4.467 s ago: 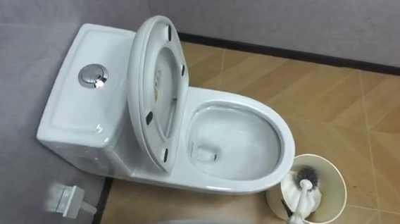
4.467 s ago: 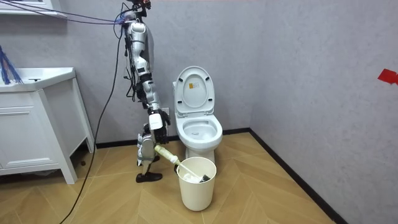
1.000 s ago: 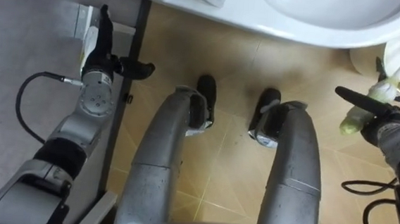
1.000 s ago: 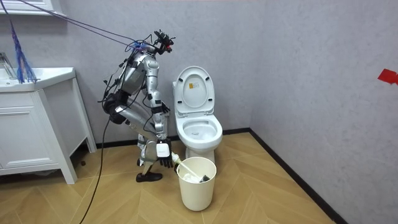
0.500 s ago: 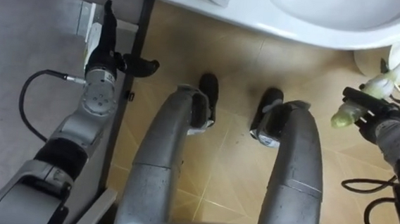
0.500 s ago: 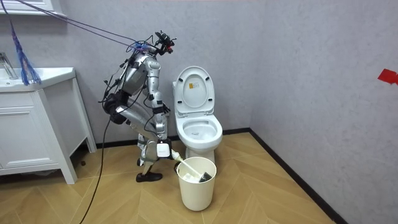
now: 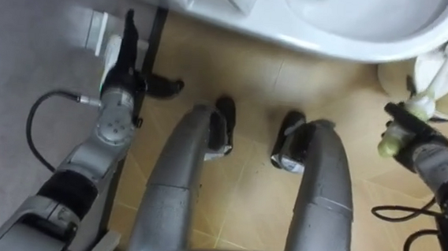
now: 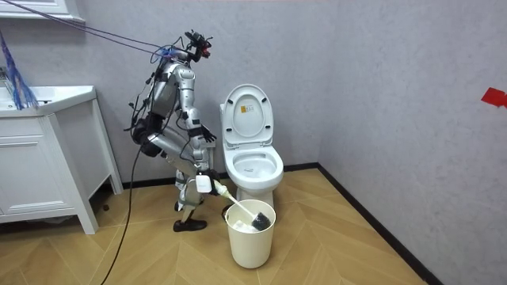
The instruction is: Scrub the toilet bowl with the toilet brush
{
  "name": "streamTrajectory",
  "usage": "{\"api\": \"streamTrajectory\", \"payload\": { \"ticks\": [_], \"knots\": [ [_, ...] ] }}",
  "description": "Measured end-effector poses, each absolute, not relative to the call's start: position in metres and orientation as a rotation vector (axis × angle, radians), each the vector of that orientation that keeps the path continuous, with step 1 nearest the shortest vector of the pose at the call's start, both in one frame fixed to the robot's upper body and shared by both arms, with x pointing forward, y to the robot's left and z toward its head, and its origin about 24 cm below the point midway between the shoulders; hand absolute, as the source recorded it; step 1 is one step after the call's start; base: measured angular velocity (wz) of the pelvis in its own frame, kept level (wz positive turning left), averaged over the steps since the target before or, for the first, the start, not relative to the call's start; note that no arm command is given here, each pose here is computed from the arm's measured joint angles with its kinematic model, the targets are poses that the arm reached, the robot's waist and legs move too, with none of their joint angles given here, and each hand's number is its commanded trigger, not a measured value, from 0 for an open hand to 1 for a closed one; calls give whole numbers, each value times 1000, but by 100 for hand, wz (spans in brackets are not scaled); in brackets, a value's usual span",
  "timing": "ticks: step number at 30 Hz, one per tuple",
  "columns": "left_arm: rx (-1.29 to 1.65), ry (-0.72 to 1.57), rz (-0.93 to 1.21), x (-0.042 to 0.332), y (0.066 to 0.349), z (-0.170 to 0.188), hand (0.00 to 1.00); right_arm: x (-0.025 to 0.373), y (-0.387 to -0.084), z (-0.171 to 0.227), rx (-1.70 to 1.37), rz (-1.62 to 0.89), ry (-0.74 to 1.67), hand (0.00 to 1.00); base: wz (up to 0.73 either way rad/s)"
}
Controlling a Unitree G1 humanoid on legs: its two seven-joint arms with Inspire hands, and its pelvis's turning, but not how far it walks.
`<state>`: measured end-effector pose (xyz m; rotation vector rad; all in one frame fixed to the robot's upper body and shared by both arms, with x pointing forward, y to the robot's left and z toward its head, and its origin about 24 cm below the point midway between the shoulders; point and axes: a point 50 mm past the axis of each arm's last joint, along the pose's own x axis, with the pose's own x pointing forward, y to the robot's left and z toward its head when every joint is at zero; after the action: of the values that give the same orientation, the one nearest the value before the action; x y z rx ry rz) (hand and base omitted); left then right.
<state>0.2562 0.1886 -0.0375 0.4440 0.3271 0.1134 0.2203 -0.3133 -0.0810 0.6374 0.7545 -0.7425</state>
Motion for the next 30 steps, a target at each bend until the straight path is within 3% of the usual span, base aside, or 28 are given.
{"api": "streamTrajectory", "payload": {
  "ticks": [12,16,23,30],
  "knots": [
    [430,465,107,222,192,-68,0,155,-297,-123,864,-921,826,100,-1],
    [415,532,145,204,205,-80,0,143,-293,-130,931,-970,825,100,-2],
    [471,639,132,165,216,-99,0,84,-283,-151,1031,-1112,851,100,11],
    [512,641,163,141,225,-95,0,46,-276,-159,1034,-1180,903,100,13]
  ]
}}
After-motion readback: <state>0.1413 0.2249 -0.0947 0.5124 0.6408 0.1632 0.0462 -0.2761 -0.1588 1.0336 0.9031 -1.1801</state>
